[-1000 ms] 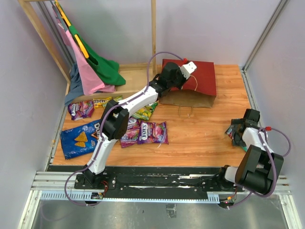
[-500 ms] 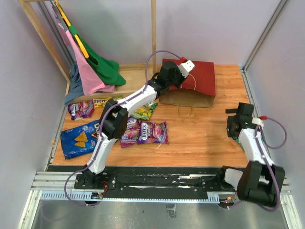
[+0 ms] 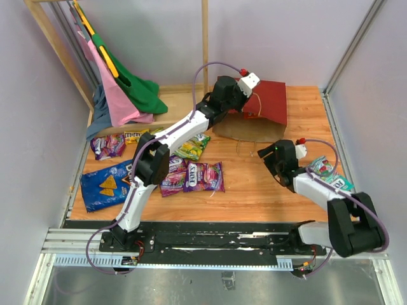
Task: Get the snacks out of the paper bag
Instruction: Take out the snack from the paper bag, then place the snack at the center of the board.
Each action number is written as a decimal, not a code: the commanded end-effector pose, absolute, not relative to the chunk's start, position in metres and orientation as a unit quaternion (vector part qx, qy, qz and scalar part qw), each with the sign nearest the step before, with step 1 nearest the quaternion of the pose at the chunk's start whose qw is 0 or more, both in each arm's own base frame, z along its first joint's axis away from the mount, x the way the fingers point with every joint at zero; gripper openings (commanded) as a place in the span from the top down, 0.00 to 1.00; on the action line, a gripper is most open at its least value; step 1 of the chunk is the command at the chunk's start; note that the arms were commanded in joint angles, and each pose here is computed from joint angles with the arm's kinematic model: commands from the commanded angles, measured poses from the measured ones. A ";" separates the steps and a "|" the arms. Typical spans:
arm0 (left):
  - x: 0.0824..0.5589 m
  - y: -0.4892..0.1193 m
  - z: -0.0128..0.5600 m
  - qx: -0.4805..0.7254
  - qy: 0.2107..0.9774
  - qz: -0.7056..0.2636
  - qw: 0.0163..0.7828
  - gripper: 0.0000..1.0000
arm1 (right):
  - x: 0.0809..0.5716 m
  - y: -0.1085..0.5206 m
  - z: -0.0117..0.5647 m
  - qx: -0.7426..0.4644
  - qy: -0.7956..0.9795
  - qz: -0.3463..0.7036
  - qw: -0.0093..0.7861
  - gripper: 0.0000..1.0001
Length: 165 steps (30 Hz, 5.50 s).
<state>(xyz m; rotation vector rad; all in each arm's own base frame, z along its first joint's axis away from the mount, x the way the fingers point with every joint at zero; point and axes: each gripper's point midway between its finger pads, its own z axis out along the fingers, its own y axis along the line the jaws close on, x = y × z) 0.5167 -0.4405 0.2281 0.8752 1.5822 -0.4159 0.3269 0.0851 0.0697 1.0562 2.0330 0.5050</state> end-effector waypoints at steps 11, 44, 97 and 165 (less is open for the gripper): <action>0.519 -0.436 0.254 0.373 0.670 -0.182 0.615 0.99 | 0.439 0.158 0.118 0.405 0.696 0.365 0.468 0.35; 0.505 -0.436 0.268 0.374 0.682 -0.214 0.591 0.99 | 0.514 0.168 0.069 0.504 0.620 0.365 0.479 0.29; 0.492 -0.454 0.283 0.367 0.679 -0.281 0.570 0.99 | 0.585 0.113 0.035 0.622 0.546 0.227 0.513 0.35; 0.537 -0.414 0.247 0.341 0.716 -0.215 0.570 0.98 | 0.254 0.067 0.245 0.057 0.889 0.148 0.430 0.99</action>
